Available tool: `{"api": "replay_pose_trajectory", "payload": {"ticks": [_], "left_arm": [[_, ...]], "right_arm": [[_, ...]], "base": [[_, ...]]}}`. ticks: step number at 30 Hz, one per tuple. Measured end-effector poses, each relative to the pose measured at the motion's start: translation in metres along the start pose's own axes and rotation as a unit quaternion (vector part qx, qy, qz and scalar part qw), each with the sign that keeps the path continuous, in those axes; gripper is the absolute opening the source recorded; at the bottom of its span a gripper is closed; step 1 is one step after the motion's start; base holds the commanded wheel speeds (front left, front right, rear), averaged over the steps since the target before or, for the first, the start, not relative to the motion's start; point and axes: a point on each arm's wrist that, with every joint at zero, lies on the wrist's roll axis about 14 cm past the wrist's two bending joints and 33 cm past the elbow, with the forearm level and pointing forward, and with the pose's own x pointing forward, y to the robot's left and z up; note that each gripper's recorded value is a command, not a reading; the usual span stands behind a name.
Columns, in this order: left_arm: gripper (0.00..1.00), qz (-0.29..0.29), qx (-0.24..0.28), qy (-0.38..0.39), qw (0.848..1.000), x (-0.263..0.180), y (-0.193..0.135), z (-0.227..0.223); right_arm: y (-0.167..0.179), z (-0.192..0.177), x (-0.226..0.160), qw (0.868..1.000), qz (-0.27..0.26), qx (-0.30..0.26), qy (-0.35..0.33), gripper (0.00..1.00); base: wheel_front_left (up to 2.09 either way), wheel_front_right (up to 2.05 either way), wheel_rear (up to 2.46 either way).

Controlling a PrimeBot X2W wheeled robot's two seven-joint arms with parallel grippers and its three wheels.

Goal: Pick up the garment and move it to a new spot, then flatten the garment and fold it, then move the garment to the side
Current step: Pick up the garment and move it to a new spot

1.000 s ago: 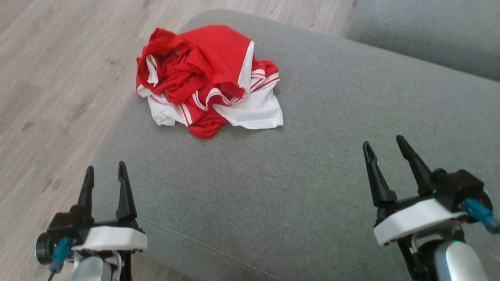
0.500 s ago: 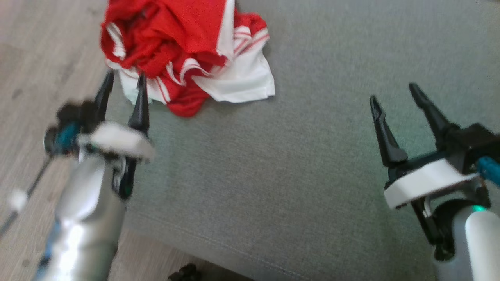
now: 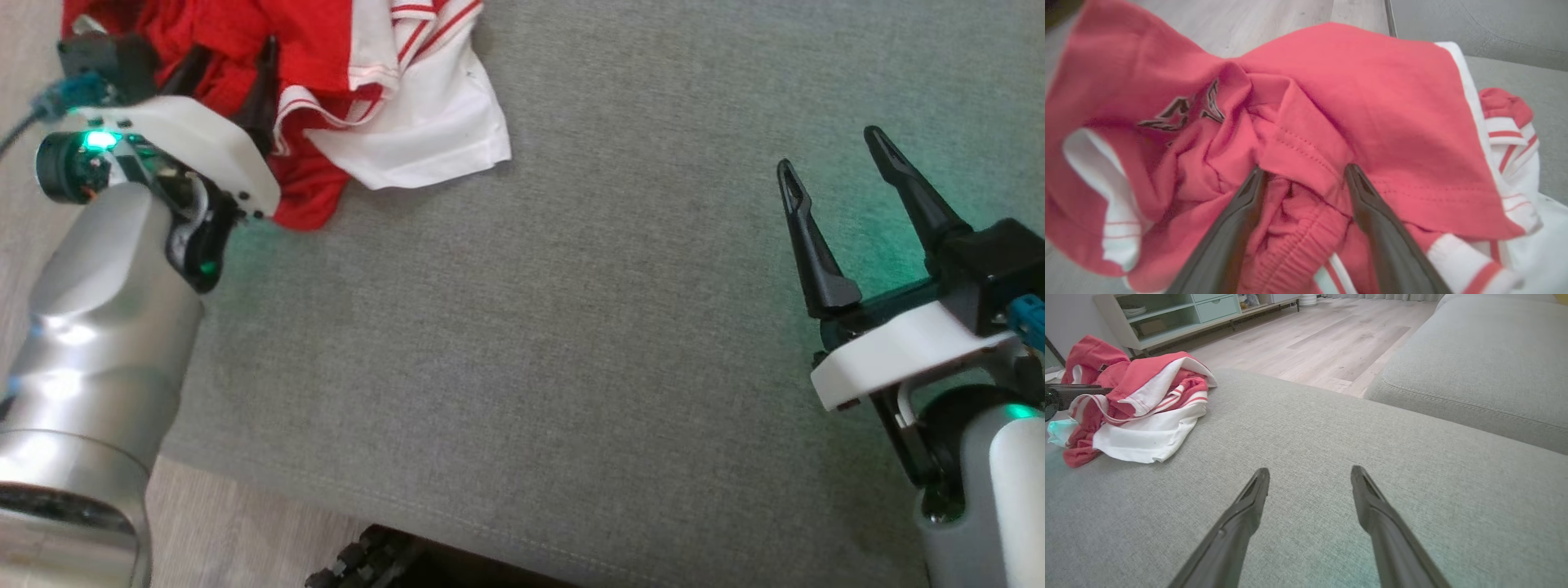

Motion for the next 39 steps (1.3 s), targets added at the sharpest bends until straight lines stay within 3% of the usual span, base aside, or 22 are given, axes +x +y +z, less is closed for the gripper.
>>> {"api": "replay_pose_trajectory", "payload": {"ticks": [1, 2, 3, 4, 7, 12, 21, 26, 34, 39], "left_arm": [[0.73, -0.002, -0.007, 0.013, 1.0, 0.002, -0.001, -0.003], [0.38, -0.004, -0.019, 0.023, 1.0, 0.004, -0.002, -0.005], [0.38, -0.007, -0.024, 0.03, 0.999, 0.004, -0.002, -0.006], [0.0, -0.008, -0.027, 0.028, 0.999, 0.005, -0.002, -0.005], [0.0, 0.0, -0.02, 0.003, 1.0, 0.002, 0.011, 0.006], [0.0, 0.024, -0.006, -0.108, 0.994, -0.016, 0.035, 0.054], [0.0, 0.04, 0.012, -0.247, 0.968, -0.077, 0.042, 0.121], [0.0, 0.041, 0.003, -0.305, 0.951, -0.122, 0.036, 0.127], [0.0, -0.015, -0.019, -0.285, 0.958, -0.158, -0.026, 0.074], [0.0, -0.107, -0.021, -0.259, 0.96, -0.169, -0.097, 0.062]], "right_arm": [[-0.002, -0.002, 0.0, 1.0, -0.002, 0.001, 0.002, 1.0], [-0.003, -0.003, -0.001, 1.0, -0.004, 0.001, 0.003, 1.0], [-0.004, -0.003, -0.001, 1.0, -0.005, 0.002, 0.004, 1.0], [-0.004, -0.004, -0.001, 1.0, -0.006, 0.002, 0.004, 1.0], [-0.005, -0.004, -0.002, 1.0, -0.008, 0.002, 0.005, 1.0], [-0.005, 0.01, -0.007, 1.0, -0.015, 0.0, -0.017, 1.0], [0.006, 0.041, -0.038, 0.998, -0.029, 0.005, -0.063, 1.0], [0.011, 0.057, -0.063, 0.995, -0.043, 0.008, -0.091, 1.0], [-0.003, 0.059, -0.115, 0.989, -0.099, 0.017, -0.107, 1.0], [-0.019, 0.059, -0.142, 0.983, -0.141, 0.021, -0.115, 1.0]], "base": [[0.0, 0.0, 0.0], [0.0, 0.0, 0.0], [0.0, 0.0, 0.0], [0.0, 0.0, 0.0], [0.0, 0.0, 0.0], [0.0, 0.0, 0.0], [0.0, 0.0, 0.0], [0.0, 0.0, 0.0], [0.0, 0.0, 0.0], [0.0, 0.0, 0.0]]}}
